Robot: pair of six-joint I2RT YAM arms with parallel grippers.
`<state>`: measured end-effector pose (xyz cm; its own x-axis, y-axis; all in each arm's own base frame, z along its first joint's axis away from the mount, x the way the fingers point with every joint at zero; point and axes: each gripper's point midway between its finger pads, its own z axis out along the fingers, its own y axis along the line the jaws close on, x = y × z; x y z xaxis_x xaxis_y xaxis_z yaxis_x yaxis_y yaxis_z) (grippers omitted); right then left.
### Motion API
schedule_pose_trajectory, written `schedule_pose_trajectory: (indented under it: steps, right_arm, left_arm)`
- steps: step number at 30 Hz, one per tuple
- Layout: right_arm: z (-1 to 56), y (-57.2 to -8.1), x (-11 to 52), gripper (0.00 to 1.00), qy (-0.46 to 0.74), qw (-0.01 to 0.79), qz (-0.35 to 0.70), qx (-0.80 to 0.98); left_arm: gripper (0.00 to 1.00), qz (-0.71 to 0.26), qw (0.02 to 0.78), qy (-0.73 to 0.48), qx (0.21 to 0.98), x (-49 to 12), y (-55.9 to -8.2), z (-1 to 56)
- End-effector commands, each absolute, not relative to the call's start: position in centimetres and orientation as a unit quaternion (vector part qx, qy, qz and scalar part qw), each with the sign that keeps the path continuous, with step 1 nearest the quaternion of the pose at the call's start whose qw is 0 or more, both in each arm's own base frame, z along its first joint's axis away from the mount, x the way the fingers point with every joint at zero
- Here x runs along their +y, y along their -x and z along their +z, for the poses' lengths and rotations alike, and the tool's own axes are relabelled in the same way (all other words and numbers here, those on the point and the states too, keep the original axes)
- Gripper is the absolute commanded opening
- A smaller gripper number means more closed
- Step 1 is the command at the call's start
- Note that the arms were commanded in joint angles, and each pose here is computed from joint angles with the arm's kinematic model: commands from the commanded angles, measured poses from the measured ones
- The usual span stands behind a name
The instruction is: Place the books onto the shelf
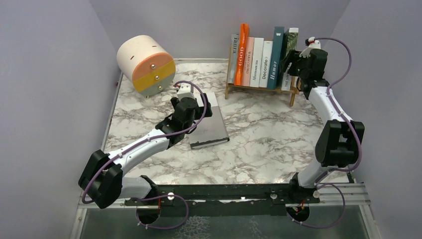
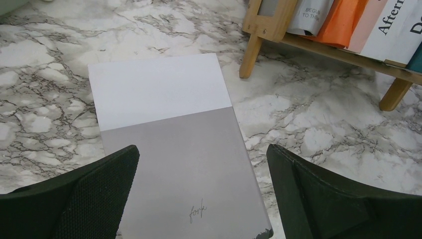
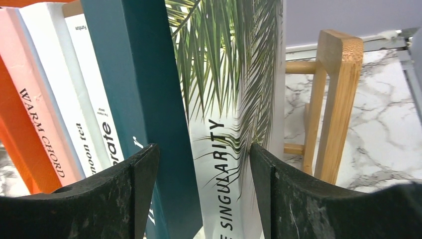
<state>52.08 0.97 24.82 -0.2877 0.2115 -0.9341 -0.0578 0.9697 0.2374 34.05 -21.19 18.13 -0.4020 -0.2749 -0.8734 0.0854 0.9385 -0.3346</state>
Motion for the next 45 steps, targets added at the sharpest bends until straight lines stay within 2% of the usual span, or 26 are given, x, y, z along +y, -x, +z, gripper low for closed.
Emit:
schedule_pose_trajectory:
  steps: [1, 14, 20, 23, 27, 30, 36, 45]
  right_arm:
    - [25.5, -52.3, 4.2, 0.66, -0.020, 0.588, 0.186, 0.787]
    - [26.8, -51.6, 4.5, 0.67, -0.025, 0.597, 0.200, 0.776]
    - [25.0, -51.9, 3.1, 0.67, -0.060, 0.572, 0.167, 0.801]
    - [24.2, -51.1, 2.7, 0.72, -0.071, 0.566, 0.157, 0.806]
    - [23.3, -50.1, 2.8, 0.84, -0.073, 0.561, 0.160, 0.809]
    - [22.2, -49.6, 3.1, 0.85, -0.073, 0.549, 0.167, 0.816]
    - [21.4, -47.6, 5.9, 0.85, -0.046, 0.531, 0.240, 0.812]
    - [24.8, -45.7, 9.4, 0.86, 0.003, 0.537, 0.341, 0.771]
  left_arm:
    - [0.98, -0.171, 0.553, 0.062, 0.813, -20.6, -34.0, 18.8]
    - [0.98, -0.172, 0.553, 0.065, 0.813, -20.4, -34.0, 18.6]
    - [0.98, -0.173, 0.552, 0.066, 0.813, -20.4, -33.9, 18.6]
    - [0.98, -0.171, 0.552, 0.067, 0.814, -20.2, -33.8, 18.4]
    - [0.98, -0.172, 0.550, 0.067, 0.815, -20.3, -33.9, 18.2]
    - [0.98, -0.176, 0.549, 0.066, 0.814, -20.5, -33.9, 18.3]
    - [0.98, -0.178, 0.550, 0.067, 0.813, -20.6, -34.0, 18.4]
    - [0.98, -0.178, 0.551, 0.069, 0.812, -20.4, -33.8, 18.4]
